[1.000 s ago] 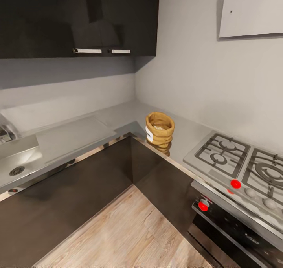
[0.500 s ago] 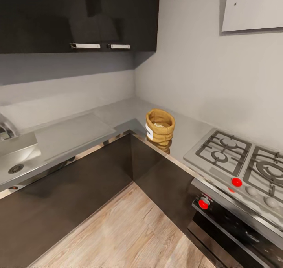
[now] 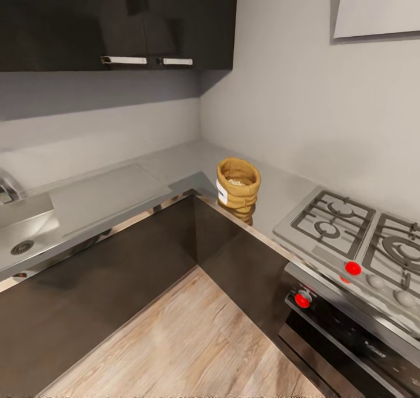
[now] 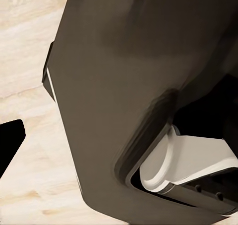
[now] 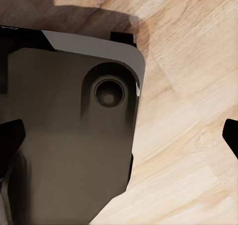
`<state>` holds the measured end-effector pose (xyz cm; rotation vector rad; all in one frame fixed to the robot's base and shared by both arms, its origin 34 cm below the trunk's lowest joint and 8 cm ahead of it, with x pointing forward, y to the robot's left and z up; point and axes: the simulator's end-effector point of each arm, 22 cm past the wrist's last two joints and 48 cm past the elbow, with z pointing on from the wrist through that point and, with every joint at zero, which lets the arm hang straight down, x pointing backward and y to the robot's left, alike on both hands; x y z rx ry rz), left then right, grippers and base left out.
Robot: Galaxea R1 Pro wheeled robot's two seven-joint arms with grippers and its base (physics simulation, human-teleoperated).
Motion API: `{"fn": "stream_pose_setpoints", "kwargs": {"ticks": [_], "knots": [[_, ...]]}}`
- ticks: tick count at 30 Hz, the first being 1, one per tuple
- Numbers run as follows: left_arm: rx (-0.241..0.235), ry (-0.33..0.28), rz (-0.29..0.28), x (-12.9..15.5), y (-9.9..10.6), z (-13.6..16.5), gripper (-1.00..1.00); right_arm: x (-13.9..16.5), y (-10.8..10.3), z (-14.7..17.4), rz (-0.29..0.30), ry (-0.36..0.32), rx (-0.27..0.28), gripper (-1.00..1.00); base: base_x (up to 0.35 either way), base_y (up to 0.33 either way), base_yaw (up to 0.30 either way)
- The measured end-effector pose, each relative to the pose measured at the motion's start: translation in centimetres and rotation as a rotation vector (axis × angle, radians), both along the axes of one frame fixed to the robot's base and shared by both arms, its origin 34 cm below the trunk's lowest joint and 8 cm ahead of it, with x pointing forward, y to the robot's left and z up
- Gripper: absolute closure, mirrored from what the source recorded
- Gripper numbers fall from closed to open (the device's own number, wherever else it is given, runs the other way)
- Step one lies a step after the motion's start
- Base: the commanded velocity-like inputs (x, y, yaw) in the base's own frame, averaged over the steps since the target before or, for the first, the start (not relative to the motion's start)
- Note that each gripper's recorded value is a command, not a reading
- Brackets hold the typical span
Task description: In the kitchen, take the popcorn bag from the countertop, put it into the microwave, and heat it until the popcorn is cooked so the cooked popcorn ends up inside the bag.
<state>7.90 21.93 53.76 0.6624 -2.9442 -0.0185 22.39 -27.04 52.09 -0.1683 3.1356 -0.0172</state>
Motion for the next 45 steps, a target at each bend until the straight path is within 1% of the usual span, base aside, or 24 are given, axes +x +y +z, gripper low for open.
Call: {"fn": "stream_pose_setpoints", "kwargs": {"ticks": [5, 11, 23, 26, 28, 30, 32, 34, 36, 39, 41, 42, 44, 45], "knots": [[0.0, 0.008, 0.0, -0.3, 0.0, 0.0, -1.0, -0.3, 0.0, -0.1, 0.003, 0.006, 0.0, -1.0, 0.0, 0.0, 0.0], [-0.001, 0.01, 0.0, -0.4, -0.1, 0.1, -1.0, 0.1, 0.1, -0.1, 0.002, -0.013, 0.003, -1.0, 0.0, 0.0, 0.0], [-0.001, 0.011, 0.001, -0.4, -0.1, 0.1, -1.0, 0.2, 0.2, -0.1, 0.0, -0.015, 0.003, -1.0, 0.0, 0.0, 0.0], [-0.001, 0.01, 0.001, -0.4, -0.1, 0.1, -1.0, 0.2, 0.6, -0.1, 0.003, -0.014, 0.01, -1.0, 0.0, 0.0, 0.0], [-0.001, 0.011, 0.001, -0.4, -0.1, 0.1, -1.0, 0.6, 1.3, -0.1, 0.003, -0.024, 0.025, -1.0, 0.0, 0.0, 0.0], [-0.001, 0.01, 0.001, -0.4, -0.1, 0.1, -1.0, 2.6, 1.9, -0.1, 0.002, -0.064, 0.033, -1.0, 0.0, 0.0, 0.0], [-0.001, 0.01, 0.002, -0.4, -0.1, 0.1, -1.0, 7.8, 3.4, 0.4, 0.002, -0.15, 0.042, -1.0, 0.0, 0.0, 0.0], [-0.001, 0.01, 0.002, -0.4, -0.1, 0.1, -1.0, 11.3, 3.7, 1.1, -0.003, -0.159, 0.03, -1.0, 0.0, 0.0, 0.0], [-0.001, 0.01, 0.002, -0.4, -0.1, 0.1, -1.0, 15.5, 4.8, 2.7, 0.007, -0.167, 0.029, -1.0, 0.0, 0.0, 0.0], [-0.001, 0.01, 0.002, -0.4, -0.1, 0.1, -1.0, 23.1, 6.6, 7.3, 0.068, -0.22, 0.032, -1.0, 0.0, 0.0, 0.0], [-0.001, 0.011, 0.001, -0.4, -0.1, 0.1, -1.0, 27.2, 8.9, 11.4, 0.091, -0.261, 0.042, -1.0, 0.0, 0.0, 0.0], [-0.002, 0.01, 0.0, -0.4, -0.1, 0.1, -1.0, 28.1, 9.5, 12.7, 0.091, -0.266, 0.044, -1.0, 0.0, 0.0, 0.0], [-0.002, 0.01, 0.0, -0.4, -0.1, 0.1, -1.0, 29.5, 10.6, 15.4, 0.077, -0.253, 0.051, -1.0, 0.0, 0.0, 0.0], [-0.002, 0.01, 0.0, -0.4, -0.1, 0.1, -1.0, 31.0, 11.1, 17.2, 0.067, -0.254, 0.055, -1.0, 0.0, 0.0, 0.0]]}}
